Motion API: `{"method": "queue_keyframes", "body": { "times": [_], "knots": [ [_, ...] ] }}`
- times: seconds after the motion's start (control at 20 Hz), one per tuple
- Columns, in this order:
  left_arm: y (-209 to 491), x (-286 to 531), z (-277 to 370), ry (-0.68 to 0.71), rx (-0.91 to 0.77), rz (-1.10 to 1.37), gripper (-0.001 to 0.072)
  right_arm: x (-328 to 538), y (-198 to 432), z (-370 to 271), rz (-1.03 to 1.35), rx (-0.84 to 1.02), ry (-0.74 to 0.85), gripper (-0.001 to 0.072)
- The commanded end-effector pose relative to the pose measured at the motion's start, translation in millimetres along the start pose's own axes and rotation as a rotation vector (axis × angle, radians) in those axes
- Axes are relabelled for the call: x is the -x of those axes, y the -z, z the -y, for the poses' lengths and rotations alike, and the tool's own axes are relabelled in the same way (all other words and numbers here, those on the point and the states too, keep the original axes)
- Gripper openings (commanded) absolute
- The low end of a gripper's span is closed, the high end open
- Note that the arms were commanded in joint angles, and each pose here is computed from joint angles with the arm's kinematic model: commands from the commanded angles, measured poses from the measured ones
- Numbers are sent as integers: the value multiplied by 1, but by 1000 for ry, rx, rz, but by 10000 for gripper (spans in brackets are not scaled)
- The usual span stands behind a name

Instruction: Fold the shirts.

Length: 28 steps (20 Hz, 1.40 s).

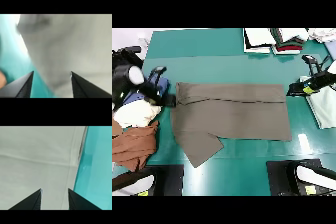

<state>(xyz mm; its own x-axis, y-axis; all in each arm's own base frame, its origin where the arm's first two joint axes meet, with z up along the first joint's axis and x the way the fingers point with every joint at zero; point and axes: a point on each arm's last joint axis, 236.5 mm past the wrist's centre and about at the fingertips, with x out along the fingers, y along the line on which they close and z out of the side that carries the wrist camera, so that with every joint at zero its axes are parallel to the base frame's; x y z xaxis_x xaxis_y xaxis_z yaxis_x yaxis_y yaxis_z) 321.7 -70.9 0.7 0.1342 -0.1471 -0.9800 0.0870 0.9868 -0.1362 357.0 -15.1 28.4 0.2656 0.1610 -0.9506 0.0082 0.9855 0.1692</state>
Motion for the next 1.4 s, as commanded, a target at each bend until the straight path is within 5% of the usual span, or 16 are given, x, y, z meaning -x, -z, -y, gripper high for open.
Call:
{"method": "queue_keyframes", "body": {
  "times": [0.0,0.2,0.65,0.7,0.75,0.8,0.85,1.15,1.25,1.35],
  "knots": [
    [90,-16,-2,14,101,-72,539,18,13,-6,58,7,7,385],
    [145,-45,20,127,193,-125,539,26,18,-8,81,11,9,384],
    [137,-71,61,344,299,-44,536,31,26,-11,63,15,5,384],
    [139,-71,62,345,298,-52,456,31,27,-10,58,14,6,384],
    [141,-70,62,347,275,-56,260,31,30,-10,48,10,4,384],
    [140,-69,63,349,261,-55,203,31,34,-7,29,0,4,385],
    [140,-66,63,344,243,-57,50,32,41,-2,4,-17,6,384],
    [122,-36,59,306,126,-30,27,20,122,54,-177,-267,7,395],
    [117,-31,60,307,104,-12,27,-3,169,65,-261,-407,-20,585],
    [116,-31,60,307,104,-11,27,-27,203,54,-335,-501,-109,576]
  ]
}}
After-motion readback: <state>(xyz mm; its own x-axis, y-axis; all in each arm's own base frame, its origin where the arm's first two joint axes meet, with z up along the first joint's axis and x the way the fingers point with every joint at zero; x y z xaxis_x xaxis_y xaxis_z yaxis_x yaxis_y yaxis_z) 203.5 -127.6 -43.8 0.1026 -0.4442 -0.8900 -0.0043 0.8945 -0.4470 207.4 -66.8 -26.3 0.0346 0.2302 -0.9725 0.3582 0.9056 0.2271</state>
